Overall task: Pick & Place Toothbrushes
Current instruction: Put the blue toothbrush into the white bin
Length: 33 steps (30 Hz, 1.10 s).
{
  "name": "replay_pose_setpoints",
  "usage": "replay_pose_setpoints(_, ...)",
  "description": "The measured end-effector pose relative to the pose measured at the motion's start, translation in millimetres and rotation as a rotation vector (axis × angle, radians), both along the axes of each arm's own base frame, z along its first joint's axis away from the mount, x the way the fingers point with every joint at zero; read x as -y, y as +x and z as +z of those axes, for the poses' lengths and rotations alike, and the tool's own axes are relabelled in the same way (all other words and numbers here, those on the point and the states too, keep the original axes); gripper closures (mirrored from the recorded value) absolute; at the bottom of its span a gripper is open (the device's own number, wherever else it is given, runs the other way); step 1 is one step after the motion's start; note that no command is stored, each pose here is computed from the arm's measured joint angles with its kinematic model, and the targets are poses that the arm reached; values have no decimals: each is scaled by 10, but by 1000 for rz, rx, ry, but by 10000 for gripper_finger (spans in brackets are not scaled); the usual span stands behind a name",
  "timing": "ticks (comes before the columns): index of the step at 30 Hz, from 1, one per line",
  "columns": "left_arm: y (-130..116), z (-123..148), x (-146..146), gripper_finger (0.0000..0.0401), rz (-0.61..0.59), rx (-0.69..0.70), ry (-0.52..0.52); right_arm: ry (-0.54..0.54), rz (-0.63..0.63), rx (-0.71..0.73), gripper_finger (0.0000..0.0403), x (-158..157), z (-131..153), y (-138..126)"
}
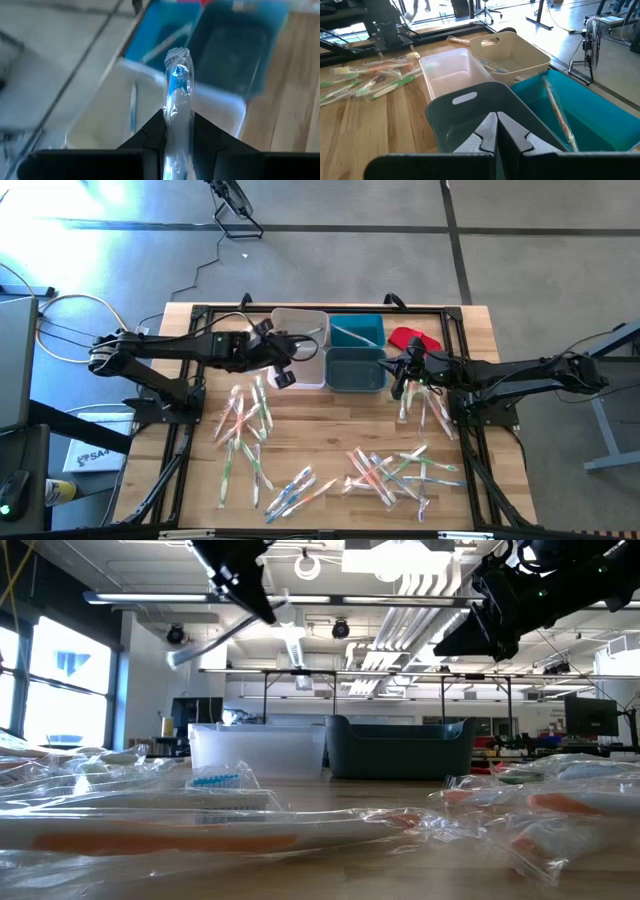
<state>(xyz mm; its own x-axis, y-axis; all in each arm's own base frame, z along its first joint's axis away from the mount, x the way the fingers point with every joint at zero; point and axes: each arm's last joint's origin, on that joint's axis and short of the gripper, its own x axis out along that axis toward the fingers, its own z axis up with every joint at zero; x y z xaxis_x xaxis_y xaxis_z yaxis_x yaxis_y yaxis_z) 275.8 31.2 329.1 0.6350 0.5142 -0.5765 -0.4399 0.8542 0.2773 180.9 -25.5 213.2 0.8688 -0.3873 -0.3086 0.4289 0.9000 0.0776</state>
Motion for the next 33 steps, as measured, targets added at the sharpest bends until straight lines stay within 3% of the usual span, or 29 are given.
replay_pose_setpoints(7, 54, 139, -298, 343, 36, 123, 89, 0, 0, 0, 400, 0, 0, 0)
replay_pose_setpoints(14, 41, 126, -688, 343, 1, 191, -4, -10, 4, -5, 400, 0, -1, 0)
replay_pose_setpoints(19, 103, 33, -937, 343, -21, 200, -18, -10, 3, -5, 400, 0, -1, 0)
replay_pose_setpoints(26, 203, -141, -1284, 343, 43, 203, 20, -9, 3, -6, 400, 0, -3, 0)
replay_pose_setpoints(33, 213, -408, -1603, 343, 133, 144, -19, -14, 2, -11, 400, 1, -5, -1)
